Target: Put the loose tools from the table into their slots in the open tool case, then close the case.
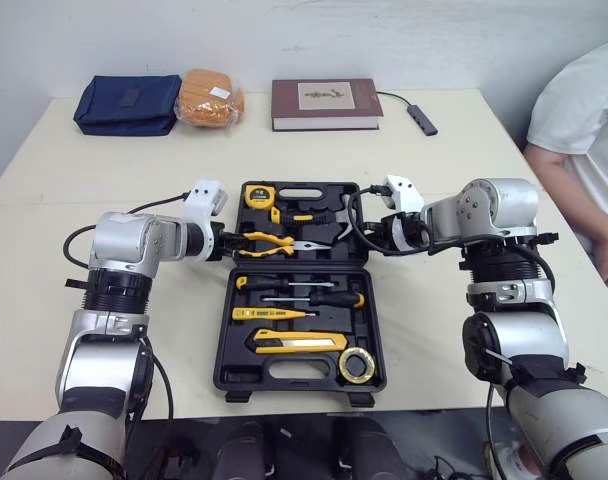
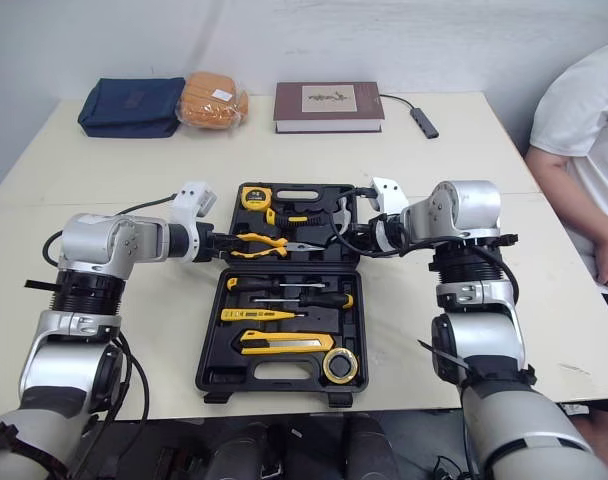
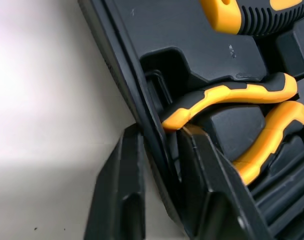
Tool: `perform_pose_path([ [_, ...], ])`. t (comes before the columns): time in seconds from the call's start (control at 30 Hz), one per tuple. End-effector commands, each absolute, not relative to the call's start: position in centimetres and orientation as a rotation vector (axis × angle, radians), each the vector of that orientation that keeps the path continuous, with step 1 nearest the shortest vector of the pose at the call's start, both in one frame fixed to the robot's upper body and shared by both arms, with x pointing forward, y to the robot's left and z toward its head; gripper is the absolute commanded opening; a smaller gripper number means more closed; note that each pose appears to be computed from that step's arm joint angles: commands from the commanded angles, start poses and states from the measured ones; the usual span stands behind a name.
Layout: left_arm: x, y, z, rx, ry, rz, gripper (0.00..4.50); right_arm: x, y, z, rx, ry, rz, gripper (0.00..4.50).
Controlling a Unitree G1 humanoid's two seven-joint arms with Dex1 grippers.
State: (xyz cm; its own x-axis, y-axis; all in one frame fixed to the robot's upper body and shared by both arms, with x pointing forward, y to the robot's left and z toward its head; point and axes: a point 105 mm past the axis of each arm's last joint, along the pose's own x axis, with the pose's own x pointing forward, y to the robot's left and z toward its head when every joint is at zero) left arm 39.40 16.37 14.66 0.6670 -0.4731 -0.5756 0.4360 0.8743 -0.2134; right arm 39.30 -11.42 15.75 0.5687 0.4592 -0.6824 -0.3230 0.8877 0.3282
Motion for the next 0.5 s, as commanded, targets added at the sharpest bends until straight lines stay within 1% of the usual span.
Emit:
perform_pose_path([
  [0.03, 39.6, 16.5, 15.6, -0.107, 0.625, -0.514, 0.2, 39.5, -12.4, 15.8, 0.181, 0.835, 0.404, 0.0],
  [0.13, 39.8, 16.1, 16.7, -0.156, 0.565, -0.534, 0.16, 39.8, -12.3, 16.6, 0.201, 0.781, 0.409, 0.0],
  [0.23, 40.2, 15.6, 18.4, -0.189, 0.443, -0.566, 0.16, 40.4, -12.6, 17.7, 0.204, 0.676, 0.392, 0.0],
  [0.3, 40.7, 15.6, 19.6, -0.182, 0.33, -0.563, 0.16, 41.1, -12.8, 19.4, 0.15, 0.505, 0.415, 0.0],
  [0.37, 41.0, 15.7, 20.5, -0.176, 0.244, -0.559, 0.16, 41.2, -12.6, 20.7, 0.113, 0.383, 0.457, 0.0],
  [0.43, 41.1, 16.0, 21.6, -0.151, 0.133, -0.558, 0.16, 41.0, -12.5, 21.8, 0.088, 0.275, 0.5, 0.0],
  [0.5, 41.2, 16.2, 22.2, -0.121, 0.062, -0.553, 0.16, 40.8, -12.8, 22.4, 0.048, 0.195, 0.515, 0.0],
])
